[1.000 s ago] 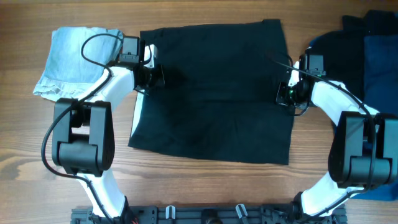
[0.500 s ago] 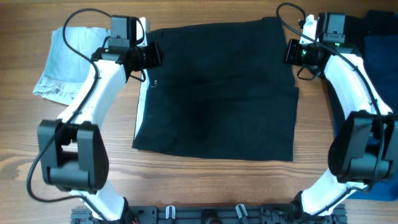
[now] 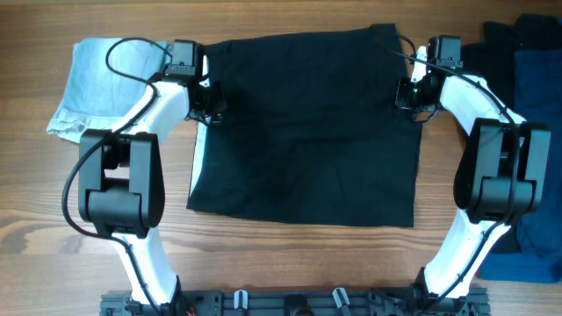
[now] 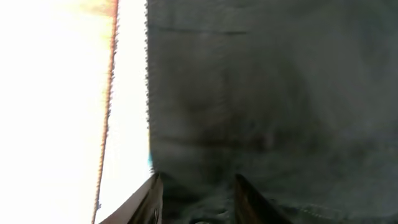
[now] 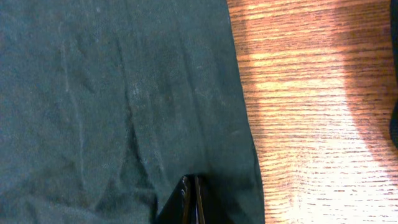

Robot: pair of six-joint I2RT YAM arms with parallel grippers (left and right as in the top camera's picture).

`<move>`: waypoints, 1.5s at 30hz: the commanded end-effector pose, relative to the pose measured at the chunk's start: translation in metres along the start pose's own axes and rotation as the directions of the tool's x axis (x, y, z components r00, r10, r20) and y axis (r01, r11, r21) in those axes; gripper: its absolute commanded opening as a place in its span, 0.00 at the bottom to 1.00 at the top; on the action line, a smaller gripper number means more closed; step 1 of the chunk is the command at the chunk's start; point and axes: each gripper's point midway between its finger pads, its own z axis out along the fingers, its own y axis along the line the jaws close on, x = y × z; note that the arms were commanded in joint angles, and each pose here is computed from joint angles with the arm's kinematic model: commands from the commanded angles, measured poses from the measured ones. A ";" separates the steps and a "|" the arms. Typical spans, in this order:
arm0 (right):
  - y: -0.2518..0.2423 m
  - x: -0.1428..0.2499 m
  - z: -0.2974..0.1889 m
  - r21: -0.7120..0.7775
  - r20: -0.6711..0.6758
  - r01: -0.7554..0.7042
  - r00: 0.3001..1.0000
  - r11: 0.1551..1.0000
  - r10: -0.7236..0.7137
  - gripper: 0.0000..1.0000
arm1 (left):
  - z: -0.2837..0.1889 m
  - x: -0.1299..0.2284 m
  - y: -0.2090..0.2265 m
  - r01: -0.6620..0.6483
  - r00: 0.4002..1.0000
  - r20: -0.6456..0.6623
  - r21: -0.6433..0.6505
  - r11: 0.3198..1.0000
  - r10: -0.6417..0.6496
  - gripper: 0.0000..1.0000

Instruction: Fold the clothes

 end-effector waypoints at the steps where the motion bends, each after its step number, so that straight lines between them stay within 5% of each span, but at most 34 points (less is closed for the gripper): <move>1: -0.004 0.007 0.006 0.019 -0.030 0.016 0.999 1.000 -0.015 0.05 | -0.007 -0.005 0.014 0.098 0.995 0.010 -0.021 0.995 -0.098 0.46; 13: -0.004 0.012 0.005 0.020 -0.051 0.010 0.999 1.000 -0.009 0.10 | -0.010 0.016 -0.023 0.147 0.984 -0.128 0.178 0.973 -0.126 0.43; 16: -0.004 0.014 0.005 0.021 -0.058 0.008 0.998 1.000 -0.007 0.11 | -0.010 0.017 -0.023 0.148 0.984 -0.129 0.177 0.973 -0.126 0.17; 19: -0.004 0.014 0.005 0.021 -0.058 0.008 0.998 1.000 -0.007 0.11 | -0.010 0.020 -0.021 0.153 0.981 -0.142 0.165 0.974 -0.130 0.04; 24: -0.005 0.014 0.005 0.021 -0.058 0.008 0.998 1.000 -0.007 0.11 | -0.011 0.016 -0.005 0.171 0.979 -0.133 0.134 0.976 -0.153 0.04; 27: -0.005 0.014 0.005 0.021 -0.058 0.007 0.998 1.000 -0.006 0.11 | -0.012 0.015 0.003 0.189 0.975 -0.137 0.124 0.974 -0.172 0.35; 30: -0.004 0.014 0.005 0.021 -0.058 0.008 0.998 1.000 -0.007 0.11 | -0.009 0.015 0.000 0.149 0.984 -0.119 0.138 0.979 -0.133 0.39; 37: -0.005 0.015 0.005 0.021 -0.063 0.008 0.998 1.000 -0.006 0.11 | 0.004 0.018 -0.012 0.088 0.994 -0.083 0.173 0.981 -0.074 0.37; 45: -0.005 0.016 0.005 0.021 -0.066 0.007 0.998 1.000 -0.006 0.11 | 0.001 0.015 -0.022 0.054 0.996 -0.077 0.233 0.971 -0.037 0.11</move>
